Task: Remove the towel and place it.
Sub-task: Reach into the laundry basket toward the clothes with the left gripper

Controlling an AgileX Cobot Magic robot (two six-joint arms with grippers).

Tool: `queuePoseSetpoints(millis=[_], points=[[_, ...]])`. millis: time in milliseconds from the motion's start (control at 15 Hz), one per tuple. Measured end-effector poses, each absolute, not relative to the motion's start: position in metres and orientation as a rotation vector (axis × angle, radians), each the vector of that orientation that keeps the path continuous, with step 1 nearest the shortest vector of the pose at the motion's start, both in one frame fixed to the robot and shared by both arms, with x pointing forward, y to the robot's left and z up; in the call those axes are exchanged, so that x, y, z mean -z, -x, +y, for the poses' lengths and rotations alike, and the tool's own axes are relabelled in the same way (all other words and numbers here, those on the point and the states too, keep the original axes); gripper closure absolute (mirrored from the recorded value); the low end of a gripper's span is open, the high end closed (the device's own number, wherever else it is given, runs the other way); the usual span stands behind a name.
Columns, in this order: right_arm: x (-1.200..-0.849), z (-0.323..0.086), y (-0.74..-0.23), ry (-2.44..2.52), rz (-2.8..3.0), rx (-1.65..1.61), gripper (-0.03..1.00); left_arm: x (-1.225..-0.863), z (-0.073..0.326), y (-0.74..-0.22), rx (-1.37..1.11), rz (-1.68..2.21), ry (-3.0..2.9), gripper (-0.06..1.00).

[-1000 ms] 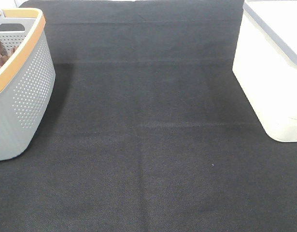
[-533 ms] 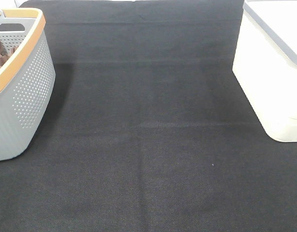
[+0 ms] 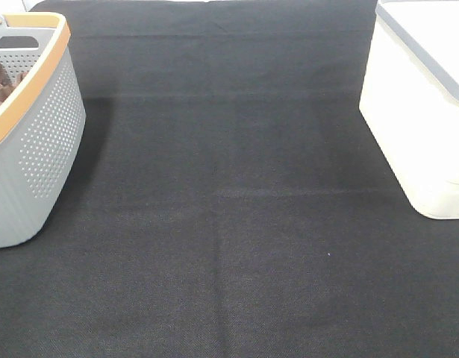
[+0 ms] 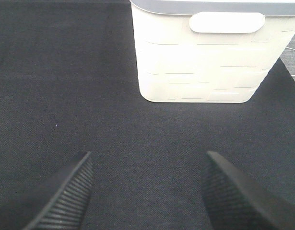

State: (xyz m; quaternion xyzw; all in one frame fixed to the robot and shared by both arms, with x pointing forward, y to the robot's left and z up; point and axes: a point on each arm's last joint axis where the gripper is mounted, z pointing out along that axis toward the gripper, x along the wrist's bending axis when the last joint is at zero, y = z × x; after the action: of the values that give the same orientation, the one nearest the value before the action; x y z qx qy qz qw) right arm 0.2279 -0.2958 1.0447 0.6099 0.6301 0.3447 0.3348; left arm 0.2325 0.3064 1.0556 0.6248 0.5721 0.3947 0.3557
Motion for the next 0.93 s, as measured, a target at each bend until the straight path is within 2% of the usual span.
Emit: queuePoseSetpoints(millis=[933], points=[[-1.0447,-0.2958,-0.2279,-1.592,1.644,-0.9,0.35,-1.0556,0.3064,-0.2325,-1.02,1.478,-1.614,0.14]])
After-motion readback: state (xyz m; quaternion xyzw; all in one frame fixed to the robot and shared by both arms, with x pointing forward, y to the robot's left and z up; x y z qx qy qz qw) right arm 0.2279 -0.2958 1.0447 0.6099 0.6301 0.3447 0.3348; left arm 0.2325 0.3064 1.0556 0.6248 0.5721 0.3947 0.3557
